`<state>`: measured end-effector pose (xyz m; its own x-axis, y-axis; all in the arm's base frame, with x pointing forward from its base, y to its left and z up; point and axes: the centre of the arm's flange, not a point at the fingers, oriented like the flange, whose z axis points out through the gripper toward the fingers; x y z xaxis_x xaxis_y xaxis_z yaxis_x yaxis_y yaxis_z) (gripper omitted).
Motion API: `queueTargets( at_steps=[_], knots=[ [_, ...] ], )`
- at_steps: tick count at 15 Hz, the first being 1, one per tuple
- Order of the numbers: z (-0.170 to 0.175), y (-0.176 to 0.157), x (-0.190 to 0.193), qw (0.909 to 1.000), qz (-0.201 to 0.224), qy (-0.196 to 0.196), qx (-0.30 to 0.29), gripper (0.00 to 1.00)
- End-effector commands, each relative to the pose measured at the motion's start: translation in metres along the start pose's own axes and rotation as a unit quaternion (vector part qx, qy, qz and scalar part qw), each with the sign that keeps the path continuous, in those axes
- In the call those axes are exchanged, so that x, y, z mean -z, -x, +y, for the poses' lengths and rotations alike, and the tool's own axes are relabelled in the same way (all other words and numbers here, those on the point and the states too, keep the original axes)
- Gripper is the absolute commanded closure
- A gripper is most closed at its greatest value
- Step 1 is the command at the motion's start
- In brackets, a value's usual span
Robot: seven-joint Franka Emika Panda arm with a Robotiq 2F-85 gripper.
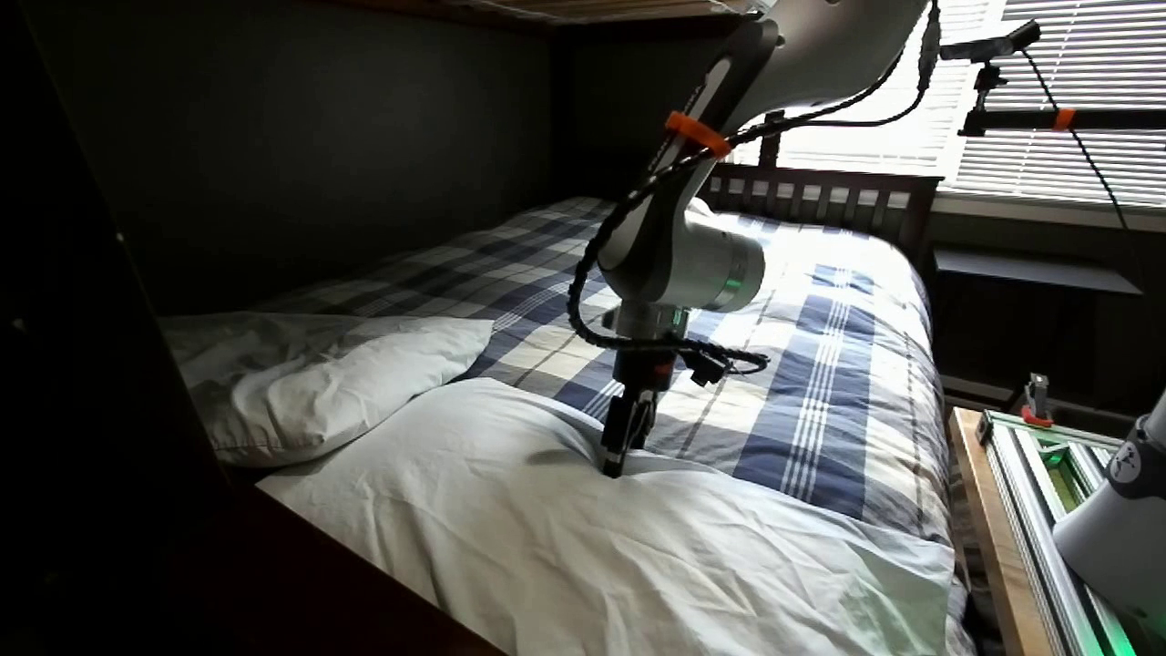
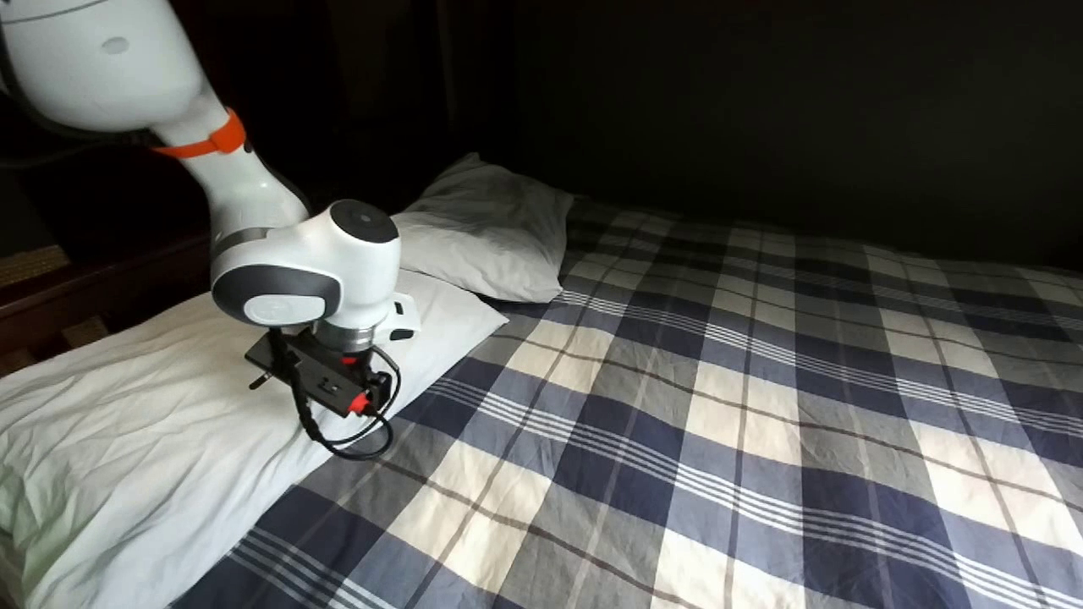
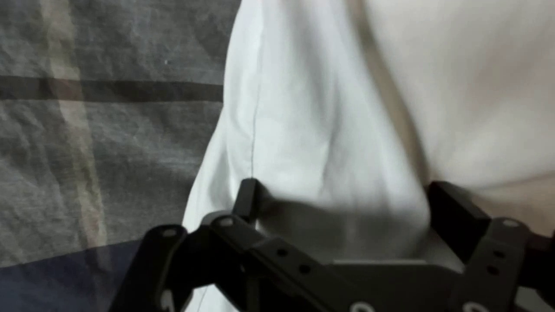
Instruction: Move the closest pillow to the right
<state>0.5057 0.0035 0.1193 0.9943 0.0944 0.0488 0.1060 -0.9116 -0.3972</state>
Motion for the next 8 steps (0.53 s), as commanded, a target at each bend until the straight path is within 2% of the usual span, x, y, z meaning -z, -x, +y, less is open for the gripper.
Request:
queueTargets(
  at_steps=[1,2,3,8],
  knots=[
    [-0.001,-0.001,-0.037,0.9986,-0.019,-0.044,0.021,0.00],
    [-0.007,-0.001,-0.042,0.9982,-0.025,-0.050,0.024,0.07],
    [-0.013,0.000,-0.045,0.9979,-0.032,-0.050,0.026,0.26],
    [-0.033,-0.003,-0.037,0.9979,-0.034,-0.053,0.014,0.63]
  ],
)
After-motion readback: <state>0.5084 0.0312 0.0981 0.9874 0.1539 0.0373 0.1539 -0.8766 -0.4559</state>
